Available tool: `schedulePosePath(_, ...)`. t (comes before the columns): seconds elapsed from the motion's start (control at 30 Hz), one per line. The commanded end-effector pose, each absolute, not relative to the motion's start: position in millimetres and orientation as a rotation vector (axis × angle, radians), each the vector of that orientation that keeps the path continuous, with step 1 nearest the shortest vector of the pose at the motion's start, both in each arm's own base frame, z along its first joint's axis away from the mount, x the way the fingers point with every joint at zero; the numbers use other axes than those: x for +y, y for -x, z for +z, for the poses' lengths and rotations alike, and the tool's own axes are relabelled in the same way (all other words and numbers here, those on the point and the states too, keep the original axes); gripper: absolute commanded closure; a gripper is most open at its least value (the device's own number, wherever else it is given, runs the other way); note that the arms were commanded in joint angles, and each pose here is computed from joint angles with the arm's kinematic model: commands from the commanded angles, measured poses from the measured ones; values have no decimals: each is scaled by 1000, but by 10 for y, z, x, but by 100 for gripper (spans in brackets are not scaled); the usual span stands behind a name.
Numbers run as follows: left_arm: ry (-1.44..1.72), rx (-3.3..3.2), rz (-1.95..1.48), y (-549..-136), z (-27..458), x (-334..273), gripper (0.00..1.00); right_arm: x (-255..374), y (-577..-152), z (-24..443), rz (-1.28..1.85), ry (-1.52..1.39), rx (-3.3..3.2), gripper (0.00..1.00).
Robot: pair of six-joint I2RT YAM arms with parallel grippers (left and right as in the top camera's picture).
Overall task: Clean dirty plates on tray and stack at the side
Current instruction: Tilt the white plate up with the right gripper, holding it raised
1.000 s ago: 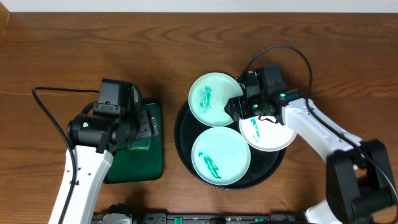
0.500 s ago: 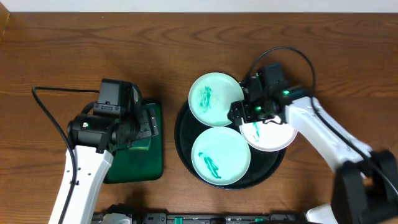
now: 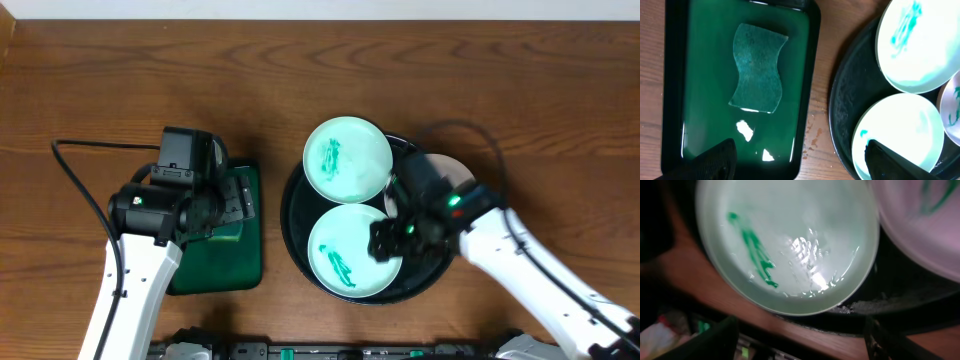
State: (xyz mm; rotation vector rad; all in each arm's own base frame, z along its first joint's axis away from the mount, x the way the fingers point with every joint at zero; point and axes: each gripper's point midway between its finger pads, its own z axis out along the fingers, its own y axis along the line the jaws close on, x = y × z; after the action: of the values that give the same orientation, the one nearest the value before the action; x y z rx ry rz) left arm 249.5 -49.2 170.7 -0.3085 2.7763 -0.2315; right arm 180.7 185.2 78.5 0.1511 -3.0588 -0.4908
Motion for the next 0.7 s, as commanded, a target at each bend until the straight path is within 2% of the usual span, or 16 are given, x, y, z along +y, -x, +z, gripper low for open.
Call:
schedulePosePath(0.0,305,2766,-233,-2508,1762,-498,18,1690,-1678,479,-347,190,-3034,25)
schedulePosePath(0.33,306,2768,-233,-2502,1757,-497,18,1598,-2002,329,-329,368,-3176,25)
schedulePosePath(0.57,306,2769,-233,-2500,1756,-498,18,1557,-2006,122,-328,492,-3180,31)
schedulePosePath(0.67,306,2769,-233,-2501,1757,-498,18,1528,-1953,43,-320,489,-3171,37)
